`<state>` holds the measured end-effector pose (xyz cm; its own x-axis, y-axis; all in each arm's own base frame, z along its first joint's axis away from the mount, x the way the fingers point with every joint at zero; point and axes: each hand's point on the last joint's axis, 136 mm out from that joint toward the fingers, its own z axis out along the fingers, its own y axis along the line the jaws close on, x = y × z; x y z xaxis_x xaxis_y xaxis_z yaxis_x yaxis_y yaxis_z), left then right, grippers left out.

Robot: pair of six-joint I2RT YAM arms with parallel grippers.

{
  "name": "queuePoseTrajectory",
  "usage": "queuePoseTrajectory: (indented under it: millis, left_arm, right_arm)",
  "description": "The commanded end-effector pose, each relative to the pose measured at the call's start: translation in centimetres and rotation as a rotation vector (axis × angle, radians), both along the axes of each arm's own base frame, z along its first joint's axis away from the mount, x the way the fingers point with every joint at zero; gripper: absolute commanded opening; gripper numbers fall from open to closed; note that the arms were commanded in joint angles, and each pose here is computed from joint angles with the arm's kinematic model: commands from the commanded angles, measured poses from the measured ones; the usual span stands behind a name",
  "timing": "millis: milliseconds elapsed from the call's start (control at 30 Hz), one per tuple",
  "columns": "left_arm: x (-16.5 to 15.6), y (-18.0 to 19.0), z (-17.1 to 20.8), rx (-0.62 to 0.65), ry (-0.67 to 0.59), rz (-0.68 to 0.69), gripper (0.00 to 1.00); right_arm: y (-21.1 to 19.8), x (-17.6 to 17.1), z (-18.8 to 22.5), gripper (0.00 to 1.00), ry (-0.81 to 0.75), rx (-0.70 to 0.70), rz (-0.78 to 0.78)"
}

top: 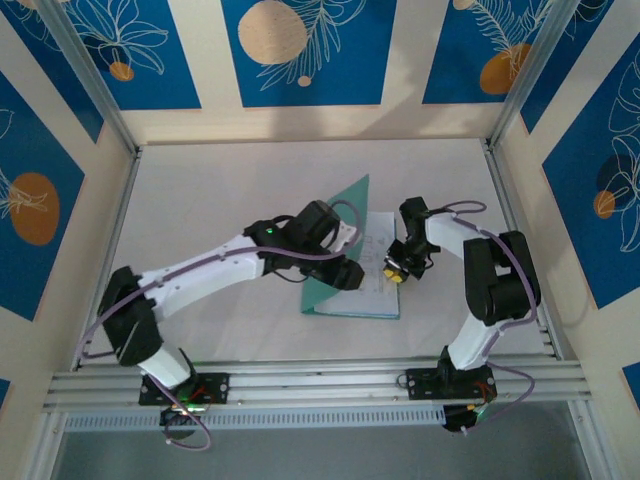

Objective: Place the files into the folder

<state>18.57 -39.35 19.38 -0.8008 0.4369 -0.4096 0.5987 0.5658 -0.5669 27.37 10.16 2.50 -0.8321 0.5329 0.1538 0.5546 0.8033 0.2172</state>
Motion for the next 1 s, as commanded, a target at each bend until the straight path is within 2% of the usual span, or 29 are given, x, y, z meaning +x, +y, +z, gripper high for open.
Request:
queuePoseTrajectory:
  millis: [0,100,133,167,367,467,533,567,600,633,767,833,967]
  left_arm:
    - [-1.0,-3.2,1.1,-0.127,0.058,-0.085,0.53]
    - [-1.1,-5.4,1.1,-0.218,0.142,-0.102,0.59]
    - [-1.3,-6.1,1.1,-0.247,0.172,-0.112,0.68]
    - [-1.4,-6.5,1.2,-0.269,0.189,-0.118,0.7]
    - [-0.4,-6.6,1.3,-0.318,0.22,-0.077,0.71]
    - [1.4,-5.1,1.0,-0.326,0.224,0.014,0.7]
    - [3.0,-3.3,0.7,-0.341,0.229,0.11,0.71]
    - [3.9,-2.3,0.6,-0.35,0.229,0.154,0.78]
    - [4.8,-1.1,0.5,-0.353,0.226,0.205,1.0]
    - [5.8,0.3,0.5,-0.351,0.217,0.259,1.0]
    - [9.3,6.3,0.5,-0.329,0.185,0.455,1.0]
    - [11.1,10.0,0.8,-0.321,0.163,0.564,1.0]
    - [13.2,16.6,1.5,-0.285,0.082,0.724,1.0]
  right_arm:
    - [-3.1,-0.4,3.6,0.24,-0.092,-0.118,-0.083]
    - [-4.5,-0.3,5.0,0.29,-0.131,-0.12,-0.144]
    - [-4.7,-0.2,5.2,0.31,-0.135,-0.109,-0.153]
    - [-4.8,-0.1,5.2,0.32,-0.132,-0.1,-0.155]
    - [-5.0,0.3,5.1,0.33,-0.13,-0.098,-0.156]
    - [-5.3,0.6,5.5,0.35,-0.153,-0.112,-0.152]
    - [-5.3,1.1,6.1,0.43,-0.191,-0.112,-0.133]
    - [-5.2,1.5,6.5,0.58,-0.214,-0.112,-0.123]
    - [-5.1,2.1,7.2,0.81,-0.252,-0.111,-0.101]
    - [-5.0,2.7,8.0,1.0,-0.301,-0.106,-0.08]
    - [-4.7,5.3,12.7,0.99,-0.52,-0.096,-0.007]
    - [-5.5,6.1,15.7,0.99,-0.618,-0.16,-0.002]
    - [-8.7,6.5,19.8,0.99,-0.716,-0.319,-0.07]
